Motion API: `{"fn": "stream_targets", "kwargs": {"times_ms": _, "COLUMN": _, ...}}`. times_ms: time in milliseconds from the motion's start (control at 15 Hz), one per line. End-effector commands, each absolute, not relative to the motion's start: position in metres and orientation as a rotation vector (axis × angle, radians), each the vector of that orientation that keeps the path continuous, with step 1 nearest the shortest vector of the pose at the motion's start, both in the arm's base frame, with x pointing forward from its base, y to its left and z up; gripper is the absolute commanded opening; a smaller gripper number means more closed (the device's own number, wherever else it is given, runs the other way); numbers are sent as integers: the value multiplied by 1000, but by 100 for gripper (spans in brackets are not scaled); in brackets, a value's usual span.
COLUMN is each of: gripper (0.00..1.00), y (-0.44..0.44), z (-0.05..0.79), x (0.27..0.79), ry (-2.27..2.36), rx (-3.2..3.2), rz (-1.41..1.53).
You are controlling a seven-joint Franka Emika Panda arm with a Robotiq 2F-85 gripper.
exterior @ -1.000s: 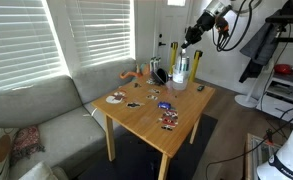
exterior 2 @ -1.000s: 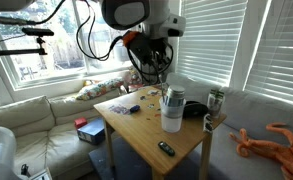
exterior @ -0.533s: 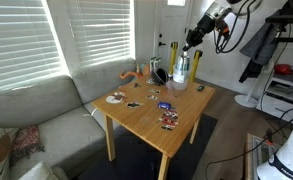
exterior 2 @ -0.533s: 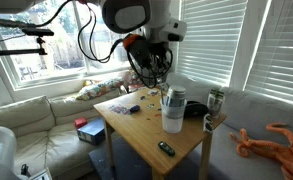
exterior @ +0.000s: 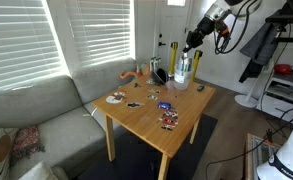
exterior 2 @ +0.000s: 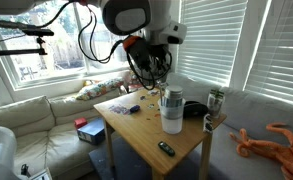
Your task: Place the silver cup upside down in the clear cup and put the silver spoon in the clear cup.
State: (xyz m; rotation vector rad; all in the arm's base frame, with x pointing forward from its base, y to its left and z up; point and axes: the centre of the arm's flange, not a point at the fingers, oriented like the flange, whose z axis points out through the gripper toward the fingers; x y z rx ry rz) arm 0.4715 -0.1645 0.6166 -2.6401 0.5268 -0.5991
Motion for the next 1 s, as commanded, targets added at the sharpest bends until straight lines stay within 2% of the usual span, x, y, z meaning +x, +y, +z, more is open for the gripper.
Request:
{"fn": "stream_targets", "kwargs": {"times_ms": 0, "gripper": 1, "y": -174, "z": 604, "x": 466, "ry": 577, "rx": -2638, "rz": -578}}
{"fn": "stream_targets", "kwargs": {"times_ms": 933, "gripper": 1, "y": -186, "z": 629, "x": 462, "ry": 580, "rx": -2627, "rz": -635}}
